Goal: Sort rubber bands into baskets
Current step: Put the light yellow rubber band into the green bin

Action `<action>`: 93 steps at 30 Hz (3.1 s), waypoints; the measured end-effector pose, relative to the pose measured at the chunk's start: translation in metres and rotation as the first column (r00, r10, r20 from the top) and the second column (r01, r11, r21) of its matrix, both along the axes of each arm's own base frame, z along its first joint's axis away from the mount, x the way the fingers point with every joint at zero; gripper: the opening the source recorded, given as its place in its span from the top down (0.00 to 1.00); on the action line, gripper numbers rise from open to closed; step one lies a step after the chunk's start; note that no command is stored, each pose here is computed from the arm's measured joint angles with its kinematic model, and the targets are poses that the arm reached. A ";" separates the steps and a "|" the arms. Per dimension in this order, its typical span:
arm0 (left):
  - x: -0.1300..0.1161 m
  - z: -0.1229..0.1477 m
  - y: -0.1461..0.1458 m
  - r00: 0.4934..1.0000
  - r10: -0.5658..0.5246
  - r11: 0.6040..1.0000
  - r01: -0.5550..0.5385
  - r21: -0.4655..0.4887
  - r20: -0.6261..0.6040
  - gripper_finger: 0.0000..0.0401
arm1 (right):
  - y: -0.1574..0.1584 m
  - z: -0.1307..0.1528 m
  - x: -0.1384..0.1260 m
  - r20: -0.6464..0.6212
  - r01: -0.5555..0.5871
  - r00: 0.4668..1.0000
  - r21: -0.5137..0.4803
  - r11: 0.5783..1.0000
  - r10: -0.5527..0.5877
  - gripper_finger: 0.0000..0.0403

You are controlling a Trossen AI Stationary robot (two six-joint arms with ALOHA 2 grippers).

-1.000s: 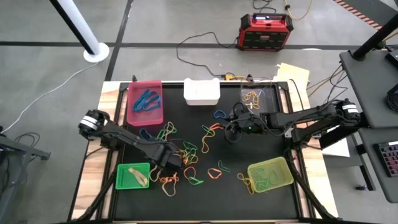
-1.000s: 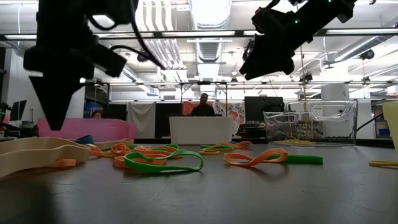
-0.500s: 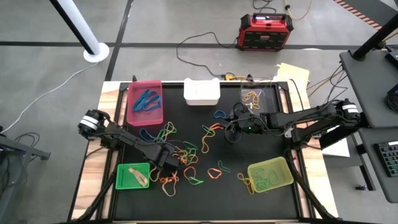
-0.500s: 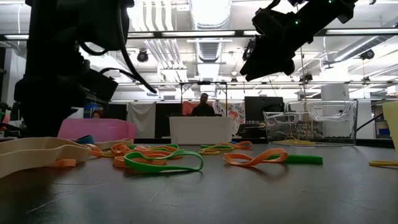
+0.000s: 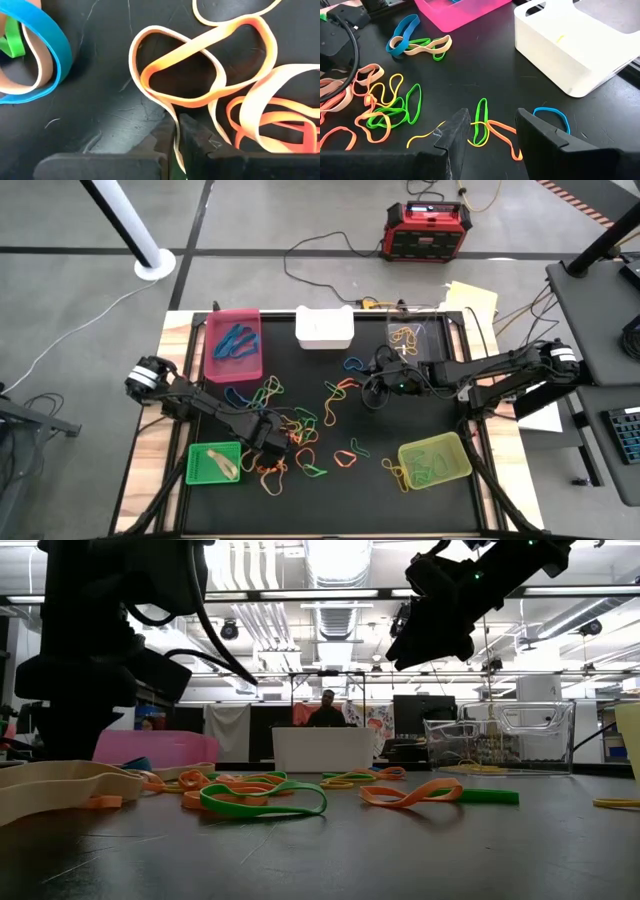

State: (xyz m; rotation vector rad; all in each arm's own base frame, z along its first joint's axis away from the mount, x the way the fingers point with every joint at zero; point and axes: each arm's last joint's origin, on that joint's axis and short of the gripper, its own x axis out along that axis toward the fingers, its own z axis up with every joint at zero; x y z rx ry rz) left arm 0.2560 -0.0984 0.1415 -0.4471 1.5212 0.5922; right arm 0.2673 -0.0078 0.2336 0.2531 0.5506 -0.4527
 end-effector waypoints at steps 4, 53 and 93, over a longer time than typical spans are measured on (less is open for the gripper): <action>0.001 0.004 0.000 1.000 -0.030 0.999 0.030 0.011 0.002 1.00 | 0.000 0.000 0.000 0.000 0.000 1.000 0.000 1.000 0.000 0.62; -0.052 0.197 -0.037 0.961 -0.268 0.955 0.274 -0.117 0.067 1.00 | 0.000 -0.001 0.000 -0.004 -0.001 1.000 -0.003 1.000 0.001 0.62; -0.077 0.055 -0.028 0.935 -0.293 0.909 0.209 -0.362 -0.197 1.00 | 0.000 -0.001 0.000 -0.004 0.000 1.000 -0.002 1.000 0.000 0.62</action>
